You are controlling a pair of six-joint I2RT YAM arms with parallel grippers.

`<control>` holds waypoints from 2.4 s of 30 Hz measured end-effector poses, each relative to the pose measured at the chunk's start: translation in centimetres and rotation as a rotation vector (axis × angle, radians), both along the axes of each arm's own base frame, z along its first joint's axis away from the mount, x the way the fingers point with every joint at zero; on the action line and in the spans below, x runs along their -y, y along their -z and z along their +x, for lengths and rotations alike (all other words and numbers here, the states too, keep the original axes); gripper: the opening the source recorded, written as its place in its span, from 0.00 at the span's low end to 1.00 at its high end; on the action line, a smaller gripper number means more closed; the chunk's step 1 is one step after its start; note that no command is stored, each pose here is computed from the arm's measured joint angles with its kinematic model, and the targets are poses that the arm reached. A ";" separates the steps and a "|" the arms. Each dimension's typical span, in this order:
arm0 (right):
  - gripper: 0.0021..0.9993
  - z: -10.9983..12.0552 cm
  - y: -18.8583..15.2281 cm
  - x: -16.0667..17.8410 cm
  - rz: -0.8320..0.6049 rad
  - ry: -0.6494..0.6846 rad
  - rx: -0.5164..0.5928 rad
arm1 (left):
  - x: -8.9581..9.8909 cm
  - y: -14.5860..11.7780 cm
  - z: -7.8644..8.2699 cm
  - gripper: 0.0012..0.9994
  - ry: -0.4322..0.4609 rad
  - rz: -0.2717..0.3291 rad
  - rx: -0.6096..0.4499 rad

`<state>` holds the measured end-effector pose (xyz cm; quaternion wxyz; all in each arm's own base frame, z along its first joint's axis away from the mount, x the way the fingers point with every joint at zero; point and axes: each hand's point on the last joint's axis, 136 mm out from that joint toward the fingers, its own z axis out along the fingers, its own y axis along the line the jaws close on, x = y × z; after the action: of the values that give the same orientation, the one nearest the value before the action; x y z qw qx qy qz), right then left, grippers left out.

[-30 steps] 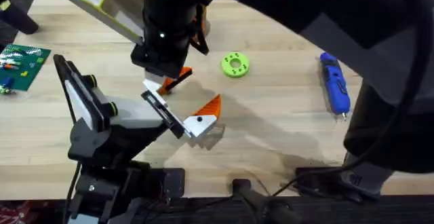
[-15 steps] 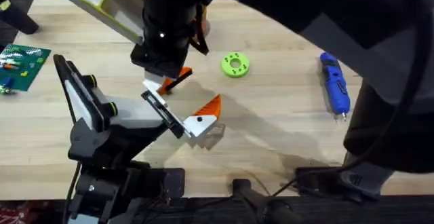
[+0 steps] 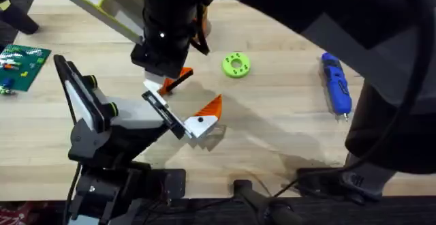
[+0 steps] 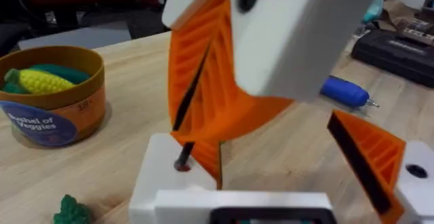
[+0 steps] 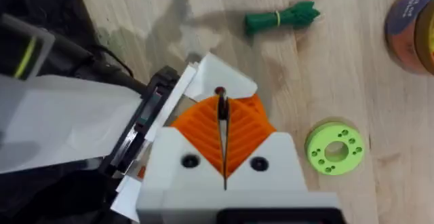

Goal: Pick up the gripper from the table and insert it into the empty holder that is missing its gripper. Then pick up a screw, insert it into the mounting hole, and use the screwdriver to tighten it. Finally, clean up the table by picking up the vegetable and placing it into the bucket.

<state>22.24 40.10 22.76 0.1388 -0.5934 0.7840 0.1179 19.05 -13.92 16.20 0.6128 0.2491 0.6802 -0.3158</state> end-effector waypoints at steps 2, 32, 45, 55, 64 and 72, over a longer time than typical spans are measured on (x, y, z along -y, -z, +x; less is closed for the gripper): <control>0.01 0.0 0.0 0.0 -0.002 0.000 -0.001 | 0.0 0.0 0.0 0.98 0.000 0.000 0.000; 0.01 0.0 1.0 -0.2 -0.019 0.005 -0.023 | 0.0 0.1 0.0 0.98 -0.004 -0.007 -0.011; 0.01 0.2 1.1 -0.7 -0.004 0.007 -0.019 | 0.0 0.0 0.0 0.98 -0.004 -0.005 -0.007; 0.01 0.4 1.5 -1.0 -0.004 0.017 -0.024 | -0.1 0.0 0.1 0.98 -0.005 -0.005 -0.008; 0.01 0.4 1.4 -1.0 -0.002 0.021 -0.025 | -0.1 0.0 0.1 0.98 -0.005 -0.005 -0.008; 0.01 0.4 1.4 -1.0 -0.002 0.021 -0.025 | -0.1 0.0 0.1 0.98 -0.005 -0.005 -0.008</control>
<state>22.63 41.10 21.31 0.1297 -0.5838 0.7920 0.1227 19.11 -13.87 16.16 0.6116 0.2447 0.6824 -0.3169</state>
